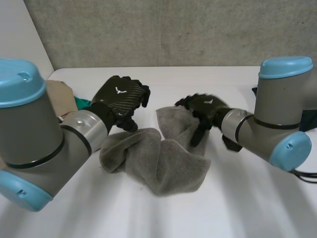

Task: Fold the laundry.

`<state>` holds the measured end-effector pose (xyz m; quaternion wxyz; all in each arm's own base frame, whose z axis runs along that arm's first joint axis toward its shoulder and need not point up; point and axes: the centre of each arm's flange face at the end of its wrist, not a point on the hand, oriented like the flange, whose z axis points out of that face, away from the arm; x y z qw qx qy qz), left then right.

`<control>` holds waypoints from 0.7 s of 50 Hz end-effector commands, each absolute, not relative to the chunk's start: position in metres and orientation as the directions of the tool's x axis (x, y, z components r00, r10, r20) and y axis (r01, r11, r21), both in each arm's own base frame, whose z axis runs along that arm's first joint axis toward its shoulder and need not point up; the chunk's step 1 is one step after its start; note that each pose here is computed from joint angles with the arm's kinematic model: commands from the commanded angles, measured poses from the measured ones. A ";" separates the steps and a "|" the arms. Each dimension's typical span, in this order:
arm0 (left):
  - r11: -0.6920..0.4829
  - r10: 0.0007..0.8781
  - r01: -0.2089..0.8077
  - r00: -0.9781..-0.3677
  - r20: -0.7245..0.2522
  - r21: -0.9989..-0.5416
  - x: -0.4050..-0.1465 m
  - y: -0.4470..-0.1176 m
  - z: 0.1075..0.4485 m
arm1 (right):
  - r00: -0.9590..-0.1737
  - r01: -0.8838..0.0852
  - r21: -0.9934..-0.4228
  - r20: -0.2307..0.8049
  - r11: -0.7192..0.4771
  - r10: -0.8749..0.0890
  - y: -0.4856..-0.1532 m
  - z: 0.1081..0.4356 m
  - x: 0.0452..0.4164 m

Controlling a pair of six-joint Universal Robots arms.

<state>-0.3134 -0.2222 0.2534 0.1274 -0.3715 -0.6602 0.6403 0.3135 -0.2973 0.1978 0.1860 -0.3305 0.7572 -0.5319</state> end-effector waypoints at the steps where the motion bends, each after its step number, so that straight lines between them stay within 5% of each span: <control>1: -0.086 0.681 0.392 -0.648 -0.341 -0.916 -0.330 -0.230 0.231 | -0.670 -0.527 -0.850 0.432 -0.023 -0.604 -0.338 0.194 0.310; 6: -0.108 0.693 0.496 -0.584 -0.424 -0.861 -0.339 -0.237 0.209 | -0.539 -0.621 -0.767 0.567 -0.161 -0.623 -0.348 0.180 0.321; 13: -0.051 0.700 0.588 -0.556 -0.449 -0.807 -0.340 -0.244 0.183 | -0.401 -0.636 -0.709 0.640 -0.304 -0.655 -0.348 0.163 0.339; 35: -0.005 0.691 0.602 -0.575 -0.438 -0.799 -0.330 -0.262 0.172 | -0.296 -0.650 -0.647 0.698 -0.398 -0.652 -0.362 0.113 0.360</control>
